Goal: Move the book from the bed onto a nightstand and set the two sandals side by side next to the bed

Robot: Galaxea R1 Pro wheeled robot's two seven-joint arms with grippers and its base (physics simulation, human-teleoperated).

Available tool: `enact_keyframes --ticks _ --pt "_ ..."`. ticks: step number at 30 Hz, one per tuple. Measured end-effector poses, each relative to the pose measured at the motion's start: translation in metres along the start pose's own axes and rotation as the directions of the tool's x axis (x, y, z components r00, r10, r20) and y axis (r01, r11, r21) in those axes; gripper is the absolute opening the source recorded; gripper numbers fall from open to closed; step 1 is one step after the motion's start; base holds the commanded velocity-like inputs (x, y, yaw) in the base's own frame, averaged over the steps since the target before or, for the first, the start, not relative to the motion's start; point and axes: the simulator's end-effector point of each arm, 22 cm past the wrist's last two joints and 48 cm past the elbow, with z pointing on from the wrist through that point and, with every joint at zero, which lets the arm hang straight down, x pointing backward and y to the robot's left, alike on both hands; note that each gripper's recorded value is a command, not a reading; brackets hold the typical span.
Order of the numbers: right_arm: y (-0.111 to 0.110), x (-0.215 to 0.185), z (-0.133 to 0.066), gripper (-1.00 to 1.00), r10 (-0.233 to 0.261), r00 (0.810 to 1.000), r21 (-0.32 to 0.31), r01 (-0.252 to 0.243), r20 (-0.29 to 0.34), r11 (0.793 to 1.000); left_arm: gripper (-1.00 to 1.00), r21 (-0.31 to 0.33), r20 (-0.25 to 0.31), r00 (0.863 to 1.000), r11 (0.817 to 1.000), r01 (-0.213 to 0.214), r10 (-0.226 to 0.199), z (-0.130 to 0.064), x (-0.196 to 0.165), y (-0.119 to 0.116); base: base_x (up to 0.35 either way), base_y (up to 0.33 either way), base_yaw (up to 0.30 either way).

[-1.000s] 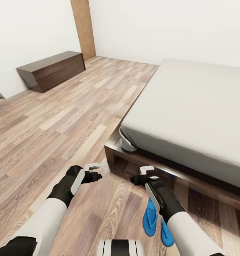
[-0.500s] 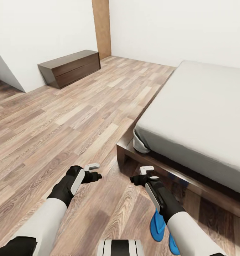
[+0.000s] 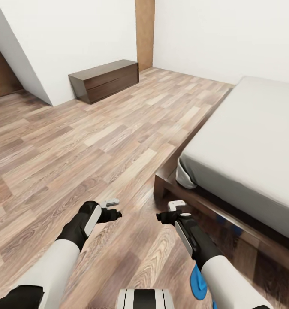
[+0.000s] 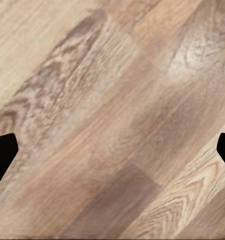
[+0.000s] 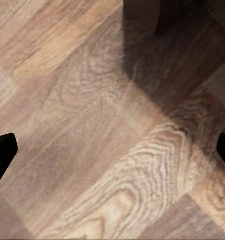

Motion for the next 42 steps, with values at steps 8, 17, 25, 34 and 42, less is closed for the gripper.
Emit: enact_keyframes --ticks 8,17,25,34,42 --pt "0.002 0.016 0.011 1.0 0.001 1.0 -0.004 -0.001 0.026 1.0 1.0 -0.068 -0.132 0.991 0.997 0.027 -0.035 0.023 0.057 0.045 0.0 0.0 0.24" --pt "0.001 0.057 0.024 1.0 0.005 1.0 0.0 -0.005 -0.007 1.0 1.0 -0.058 -0.064 0.996 0.996 0.066 -0.069 0.044 0.074 0.062 -0.004 0.003 0.234" --pt "0.002 0.059 0.025 1.0 0.006 1.0 0.001 -0.006 0.008 1.0 1.0 -0.05 -0.035 0.997 0.997 0.066 -0.068 0.045 0.069 0.059 -0.089 0.063 0.077" --pt "0.001 0.059 0.025 1.0 0.007 1.0 0.006 -0.007 0.008 1.0 1.0 -0.051 -0.036 0.997 0.997 0.065 -0.067 0.045 0.069 0.059 -0.045 0.038 0.214" --pt "0.002 0.059 0.025 1.0 0.006 1.0 0.002 -0.006 0.008 1.0 1.0 -0.049 -0.036 0.997 0.997 0.066 -0.067 0.045 0.07 0.059 0.028 -0.016 0.05"
